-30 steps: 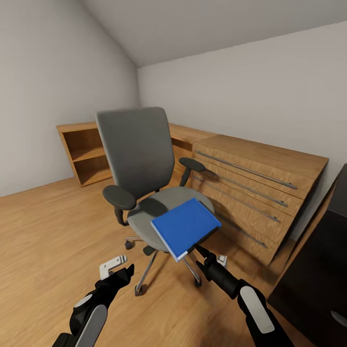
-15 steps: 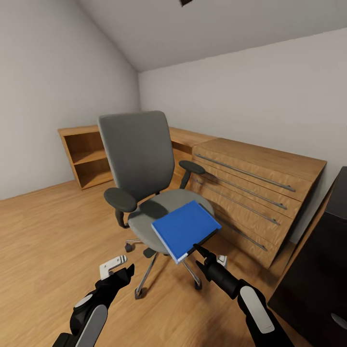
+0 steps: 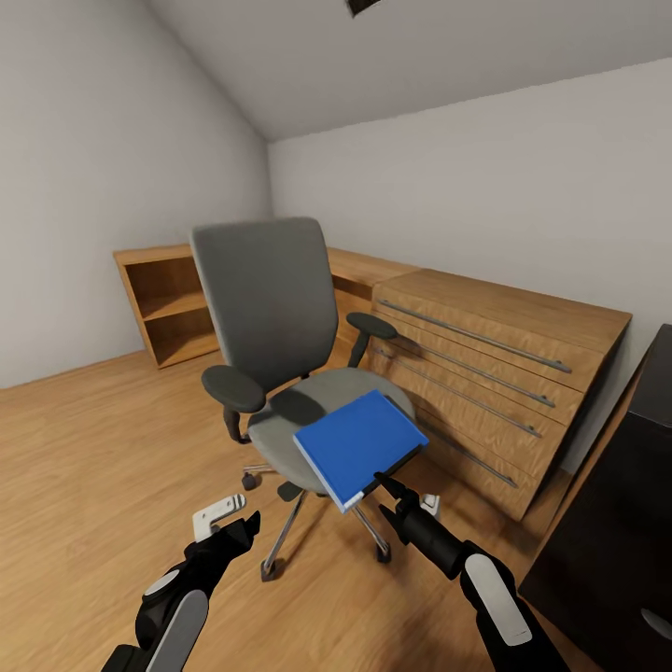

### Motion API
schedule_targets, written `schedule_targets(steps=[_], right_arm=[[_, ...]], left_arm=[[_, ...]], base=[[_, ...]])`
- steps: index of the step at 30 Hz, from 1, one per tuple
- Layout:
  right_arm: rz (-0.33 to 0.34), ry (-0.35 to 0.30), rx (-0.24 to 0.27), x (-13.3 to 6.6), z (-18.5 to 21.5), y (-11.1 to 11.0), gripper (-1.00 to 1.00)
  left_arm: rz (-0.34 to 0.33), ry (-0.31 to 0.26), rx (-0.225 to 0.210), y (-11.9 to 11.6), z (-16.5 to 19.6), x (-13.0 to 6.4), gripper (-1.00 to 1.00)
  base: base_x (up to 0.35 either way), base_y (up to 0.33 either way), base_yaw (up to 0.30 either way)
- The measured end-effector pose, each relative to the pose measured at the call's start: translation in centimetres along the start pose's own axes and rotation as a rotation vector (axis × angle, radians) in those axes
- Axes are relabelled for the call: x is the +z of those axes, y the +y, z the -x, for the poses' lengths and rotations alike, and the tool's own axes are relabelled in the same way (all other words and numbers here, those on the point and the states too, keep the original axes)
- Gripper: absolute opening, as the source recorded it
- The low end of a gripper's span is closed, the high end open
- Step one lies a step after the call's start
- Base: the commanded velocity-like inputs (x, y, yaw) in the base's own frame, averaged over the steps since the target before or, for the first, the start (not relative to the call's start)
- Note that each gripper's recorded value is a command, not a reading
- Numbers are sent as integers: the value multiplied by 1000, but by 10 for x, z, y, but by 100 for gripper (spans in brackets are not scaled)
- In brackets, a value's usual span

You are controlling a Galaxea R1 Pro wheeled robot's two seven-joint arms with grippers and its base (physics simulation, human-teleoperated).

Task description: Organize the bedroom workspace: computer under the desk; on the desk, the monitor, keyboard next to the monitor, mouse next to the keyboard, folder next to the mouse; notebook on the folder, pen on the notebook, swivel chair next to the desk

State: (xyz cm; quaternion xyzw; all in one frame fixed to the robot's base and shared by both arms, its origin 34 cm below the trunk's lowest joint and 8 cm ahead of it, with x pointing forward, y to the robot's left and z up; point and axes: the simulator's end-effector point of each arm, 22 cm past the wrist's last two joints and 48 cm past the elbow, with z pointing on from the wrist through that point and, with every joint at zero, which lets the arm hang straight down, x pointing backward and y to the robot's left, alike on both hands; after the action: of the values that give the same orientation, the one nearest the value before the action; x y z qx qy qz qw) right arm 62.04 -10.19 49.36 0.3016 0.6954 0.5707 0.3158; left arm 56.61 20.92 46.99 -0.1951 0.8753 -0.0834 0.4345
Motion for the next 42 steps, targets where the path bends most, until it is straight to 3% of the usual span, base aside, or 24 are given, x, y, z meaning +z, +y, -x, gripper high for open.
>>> schedule_targets(steps=[42], right_arm=[[-1,0,-3,0,1,0,100]], left_arm=[[1,0,0,0,0,0,100]], base=[[40,11,0]])
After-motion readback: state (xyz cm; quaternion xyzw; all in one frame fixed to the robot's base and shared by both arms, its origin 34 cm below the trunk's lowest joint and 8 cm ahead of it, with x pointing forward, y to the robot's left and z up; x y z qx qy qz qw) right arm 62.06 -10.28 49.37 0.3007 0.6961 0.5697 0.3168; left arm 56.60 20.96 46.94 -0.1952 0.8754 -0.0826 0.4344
